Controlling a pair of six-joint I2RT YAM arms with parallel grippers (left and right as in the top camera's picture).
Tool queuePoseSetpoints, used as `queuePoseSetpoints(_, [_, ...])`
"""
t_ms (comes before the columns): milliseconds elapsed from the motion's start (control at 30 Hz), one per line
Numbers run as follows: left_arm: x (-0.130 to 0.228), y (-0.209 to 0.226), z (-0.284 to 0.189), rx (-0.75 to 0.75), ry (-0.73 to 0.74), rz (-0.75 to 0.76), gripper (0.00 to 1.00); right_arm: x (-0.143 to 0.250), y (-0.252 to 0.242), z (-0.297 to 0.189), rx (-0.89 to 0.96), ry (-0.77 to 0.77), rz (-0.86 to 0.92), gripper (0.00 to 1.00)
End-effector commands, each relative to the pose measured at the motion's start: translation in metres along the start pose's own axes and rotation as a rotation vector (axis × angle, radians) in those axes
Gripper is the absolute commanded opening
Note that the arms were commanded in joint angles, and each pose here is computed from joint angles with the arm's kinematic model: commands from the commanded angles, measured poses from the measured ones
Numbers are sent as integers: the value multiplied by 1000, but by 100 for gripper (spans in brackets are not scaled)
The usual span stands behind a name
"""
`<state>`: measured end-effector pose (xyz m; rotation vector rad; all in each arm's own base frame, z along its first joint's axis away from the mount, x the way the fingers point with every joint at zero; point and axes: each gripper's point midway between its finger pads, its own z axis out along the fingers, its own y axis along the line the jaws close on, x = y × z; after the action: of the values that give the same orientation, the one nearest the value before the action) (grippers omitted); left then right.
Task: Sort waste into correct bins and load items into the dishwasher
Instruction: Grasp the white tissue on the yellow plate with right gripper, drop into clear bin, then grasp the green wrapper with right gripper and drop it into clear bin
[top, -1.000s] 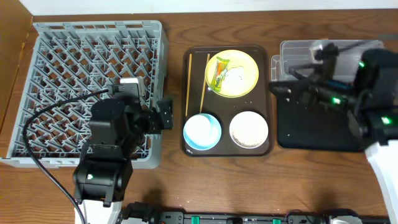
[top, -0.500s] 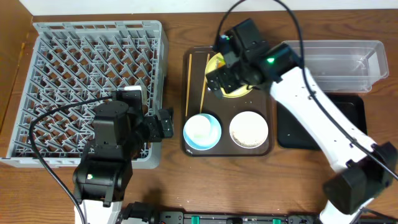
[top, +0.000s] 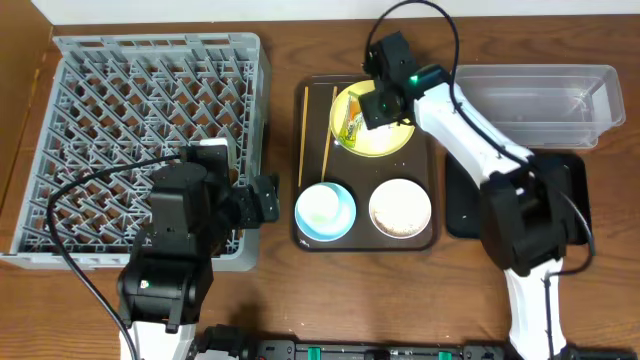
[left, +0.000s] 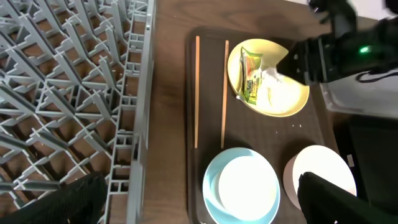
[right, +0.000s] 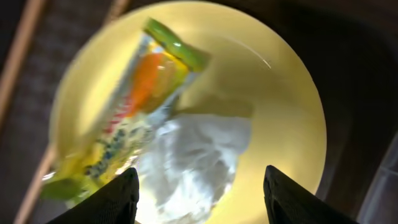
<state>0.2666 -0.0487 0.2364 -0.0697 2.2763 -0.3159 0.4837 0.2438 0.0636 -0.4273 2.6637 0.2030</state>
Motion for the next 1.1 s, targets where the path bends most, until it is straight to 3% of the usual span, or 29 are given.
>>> queuePoseSetpoints(0, [-7, -3, -6, 12, -21, -1, 98, 4, -6, 10, 8, 23, -6, 67])
queuePoseSetpoints(100, [-8, -3, -6, 12, -22, 0, 98, 26, -2, 32, -12, 98, -11, 80])
queuePoseSetpoints(133, [-8, -3, -6, 12, -22, 0, 98, 34, 0, 40, -19, 126, -26, 75])
queuePoseSetpoints(167, [-8, -3, -6, 12, -22, 0, 98, 43, -2, 48, -11, 156, -27, 55])
queuePoseSetpoints(233, [-7, -3, -6, 12, -21, -1, 98, 47, -3, 50, -9, 170, -26, 25])
queuePoseSetpoints(300, [-8, -3, -6, 12, -22, 0, 98, 41, -5, 43, -9, 156, -22, 2])
queuePoseSetpoints(533, [-8, -3, -6, 12, -22, 0, 98, -14, -19, -47, -12, -33, 45, 1])
queuePoseSetpoints(600, [-7, -3, -6, 11, -21, -1, 98, -31, -52, -90, 52, -117, 184, 1])
queuePoseSetpoints(733, [-8, -3, -6, 12, -22, 0, 98, -14, -144, -115, 253, -119, 527, 1])
queuePoseSetpoints(867, [-8, -3, -6, 12, -22, 0, 98, 13, -174, -103, 311, -27, 612, 1])
queuePoseSetpoints(900, [-8, -3, -6, 12, -22, 0, 98, 16, -174, -101, 312, -15, 612, 6])
queuePoseSetpoints(967, [-7, -3, -6, 11, -21, -1, 98, 4, -162, -101, 245, -33, 518, 60])
queuePoseSetpoints(1000, [-8, -3, -6, 12, -22, 0, 98, -6, -149, -103, 185, -53, 428, 66])
queuePoseSetpoints(1067, [-7, -3, -6, 12, -21, -1, 98, -29, -115, -112, 60, -121, 282, 70])
